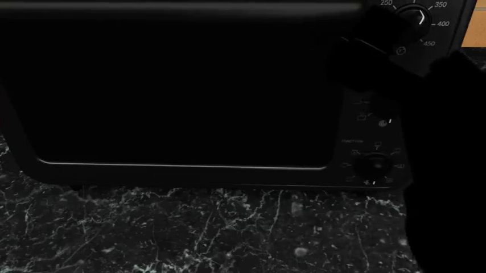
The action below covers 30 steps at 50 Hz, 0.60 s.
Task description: Decrease the toaster oven temperature.
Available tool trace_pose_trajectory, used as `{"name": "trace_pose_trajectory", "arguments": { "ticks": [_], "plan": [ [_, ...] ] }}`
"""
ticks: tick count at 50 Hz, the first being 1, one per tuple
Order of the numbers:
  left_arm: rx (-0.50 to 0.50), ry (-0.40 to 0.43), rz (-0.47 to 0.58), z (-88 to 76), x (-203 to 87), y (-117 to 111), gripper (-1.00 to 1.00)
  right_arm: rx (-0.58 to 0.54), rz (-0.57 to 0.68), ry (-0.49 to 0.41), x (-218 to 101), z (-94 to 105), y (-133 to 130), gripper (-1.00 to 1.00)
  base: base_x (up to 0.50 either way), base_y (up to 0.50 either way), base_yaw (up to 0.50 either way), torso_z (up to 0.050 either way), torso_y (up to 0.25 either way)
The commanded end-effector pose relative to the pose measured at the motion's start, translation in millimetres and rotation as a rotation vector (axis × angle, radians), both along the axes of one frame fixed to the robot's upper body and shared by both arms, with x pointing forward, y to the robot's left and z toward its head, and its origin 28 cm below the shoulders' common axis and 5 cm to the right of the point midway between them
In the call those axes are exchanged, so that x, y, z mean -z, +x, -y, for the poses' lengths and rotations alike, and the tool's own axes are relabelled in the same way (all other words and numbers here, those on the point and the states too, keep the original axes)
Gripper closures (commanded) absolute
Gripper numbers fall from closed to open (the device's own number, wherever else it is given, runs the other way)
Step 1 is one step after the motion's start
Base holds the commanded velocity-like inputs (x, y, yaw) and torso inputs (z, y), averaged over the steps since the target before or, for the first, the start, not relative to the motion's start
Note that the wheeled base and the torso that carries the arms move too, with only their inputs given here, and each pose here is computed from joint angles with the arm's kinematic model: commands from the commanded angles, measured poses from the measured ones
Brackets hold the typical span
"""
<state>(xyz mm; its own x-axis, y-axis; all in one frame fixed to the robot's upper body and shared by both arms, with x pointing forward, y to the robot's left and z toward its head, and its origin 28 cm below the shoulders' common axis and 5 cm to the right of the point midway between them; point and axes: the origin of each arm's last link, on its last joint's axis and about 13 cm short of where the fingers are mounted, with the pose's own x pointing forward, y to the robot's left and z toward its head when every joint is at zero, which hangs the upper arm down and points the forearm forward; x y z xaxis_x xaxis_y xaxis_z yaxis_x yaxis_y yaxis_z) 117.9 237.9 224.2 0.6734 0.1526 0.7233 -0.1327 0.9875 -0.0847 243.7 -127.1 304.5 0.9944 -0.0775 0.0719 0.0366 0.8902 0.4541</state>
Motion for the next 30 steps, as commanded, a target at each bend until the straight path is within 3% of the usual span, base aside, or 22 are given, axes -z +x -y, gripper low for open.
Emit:
{"name": "trace_pose_trajectory", "arguments": {
  "ticks": [1,30],
  "plan": [
    [-0.01,0.002,-0.003,-0.3,0.3,-0.9,-1.0,-0.001,-0.016,0.009,2.2,0.4,9.3,-1.0,0.0,0.0,0.0,0.0,0.0],
    [-0.011,0.009,-0.012,1.8,1.2,2.1,-1.0,-0.004,-0.041,0.005,4.9,0.4,30.2,-1.0,0.0,0.0,0.0,0.0,0.0]
  ]
}}
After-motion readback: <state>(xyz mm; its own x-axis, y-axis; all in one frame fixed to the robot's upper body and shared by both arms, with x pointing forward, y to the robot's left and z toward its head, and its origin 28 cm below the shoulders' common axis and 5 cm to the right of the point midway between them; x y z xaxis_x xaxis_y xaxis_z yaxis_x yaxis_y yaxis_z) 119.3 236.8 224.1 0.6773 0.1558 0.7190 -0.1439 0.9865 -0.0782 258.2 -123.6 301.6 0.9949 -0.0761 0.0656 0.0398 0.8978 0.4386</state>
